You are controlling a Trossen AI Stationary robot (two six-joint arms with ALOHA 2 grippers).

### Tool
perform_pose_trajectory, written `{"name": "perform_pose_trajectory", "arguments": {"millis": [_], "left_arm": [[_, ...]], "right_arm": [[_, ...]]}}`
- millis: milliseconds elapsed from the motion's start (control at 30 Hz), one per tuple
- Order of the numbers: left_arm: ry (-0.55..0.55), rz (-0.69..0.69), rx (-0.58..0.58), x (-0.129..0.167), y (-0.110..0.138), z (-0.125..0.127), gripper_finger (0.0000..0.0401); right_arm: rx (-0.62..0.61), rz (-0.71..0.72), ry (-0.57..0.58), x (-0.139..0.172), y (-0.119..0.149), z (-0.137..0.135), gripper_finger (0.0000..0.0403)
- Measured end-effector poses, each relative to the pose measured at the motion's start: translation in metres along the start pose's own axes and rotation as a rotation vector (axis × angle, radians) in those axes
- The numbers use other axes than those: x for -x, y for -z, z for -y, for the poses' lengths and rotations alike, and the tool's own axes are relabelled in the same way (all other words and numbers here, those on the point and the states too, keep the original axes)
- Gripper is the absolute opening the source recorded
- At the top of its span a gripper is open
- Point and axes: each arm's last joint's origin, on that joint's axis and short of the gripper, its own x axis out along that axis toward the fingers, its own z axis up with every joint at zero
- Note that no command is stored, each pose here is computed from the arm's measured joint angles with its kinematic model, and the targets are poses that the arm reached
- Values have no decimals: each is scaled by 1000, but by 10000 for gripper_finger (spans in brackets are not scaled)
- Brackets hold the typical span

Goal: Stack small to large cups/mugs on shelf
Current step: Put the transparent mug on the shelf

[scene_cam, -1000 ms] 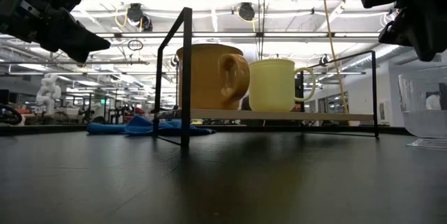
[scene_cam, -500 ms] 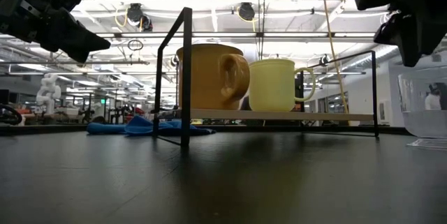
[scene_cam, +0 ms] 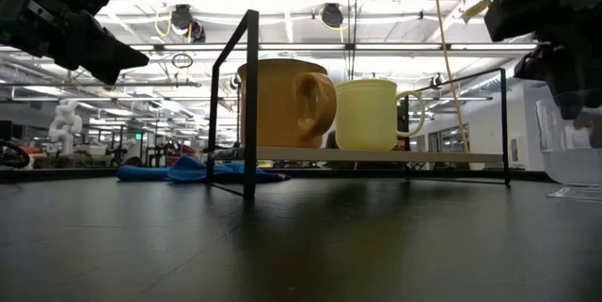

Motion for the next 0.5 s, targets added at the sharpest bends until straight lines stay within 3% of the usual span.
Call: {"name": "perform_pose_trajectory", "arguments": {"millis": [500], "left_arm": [[0, 2, 0, 0, 0, 0, 15]], "right_arm": [[-6, -6, 3, -13, 5, 5, 150]]}}
